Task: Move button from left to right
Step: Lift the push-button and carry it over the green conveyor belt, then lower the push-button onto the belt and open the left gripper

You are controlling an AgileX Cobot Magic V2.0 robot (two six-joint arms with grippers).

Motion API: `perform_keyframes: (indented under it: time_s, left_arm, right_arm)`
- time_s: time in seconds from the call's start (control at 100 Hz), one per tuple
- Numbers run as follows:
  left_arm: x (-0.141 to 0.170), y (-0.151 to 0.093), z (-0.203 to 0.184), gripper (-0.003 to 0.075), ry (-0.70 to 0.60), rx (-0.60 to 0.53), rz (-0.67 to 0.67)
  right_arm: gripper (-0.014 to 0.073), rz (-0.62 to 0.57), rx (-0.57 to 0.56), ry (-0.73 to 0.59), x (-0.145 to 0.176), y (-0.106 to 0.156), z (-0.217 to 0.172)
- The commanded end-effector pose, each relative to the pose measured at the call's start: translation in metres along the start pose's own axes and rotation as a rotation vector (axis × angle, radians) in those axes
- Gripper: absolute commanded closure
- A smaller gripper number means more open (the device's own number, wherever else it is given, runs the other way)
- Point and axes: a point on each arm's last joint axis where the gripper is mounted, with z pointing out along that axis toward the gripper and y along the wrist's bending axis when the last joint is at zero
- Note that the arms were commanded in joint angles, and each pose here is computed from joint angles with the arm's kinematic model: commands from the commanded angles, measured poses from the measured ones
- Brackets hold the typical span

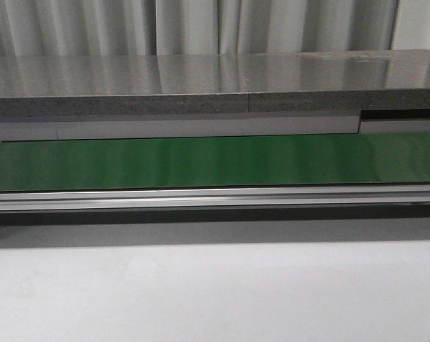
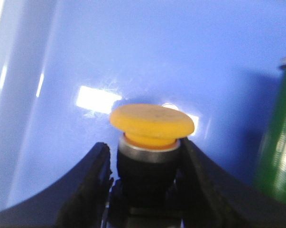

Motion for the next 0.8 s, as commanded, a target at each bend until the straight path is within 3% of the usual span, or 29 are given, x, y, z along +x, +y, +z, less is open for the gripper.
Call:
perform_keyframes:
  time_s: [0.0, 0.25, 0.57, 0.79]
  left_arm:
    - [-0.013, -0.002, -0.046, 0.0535, -0.132, 0.007, -0.019]
    - [-0.011, -0.02, -0.083, 0.0535, -0.175, 0.07, -0.005]
    - [-0.007, -0.066, -0.08, 0.0535, -0.131, 0.13, 0.129]
    - [-0.006, -0.076, -0.079, 0.0535, -0.129, 0.141, 0.154]
  right_arm:
    - [0.0663, -0.01, 0.006, -0.123, -0.014, 0.0, -0.003]
    - [0.0663, -0.01, 0.006, -0.123, -0.014, 0.0, -0.003]
    - [0.0663, -0.01, 0.006, -0.123, -0.014, 0.0, -0.003]
    - [0.0663, -0.01, 0.006, -0.123, -0.014, 0.0, -0.003]
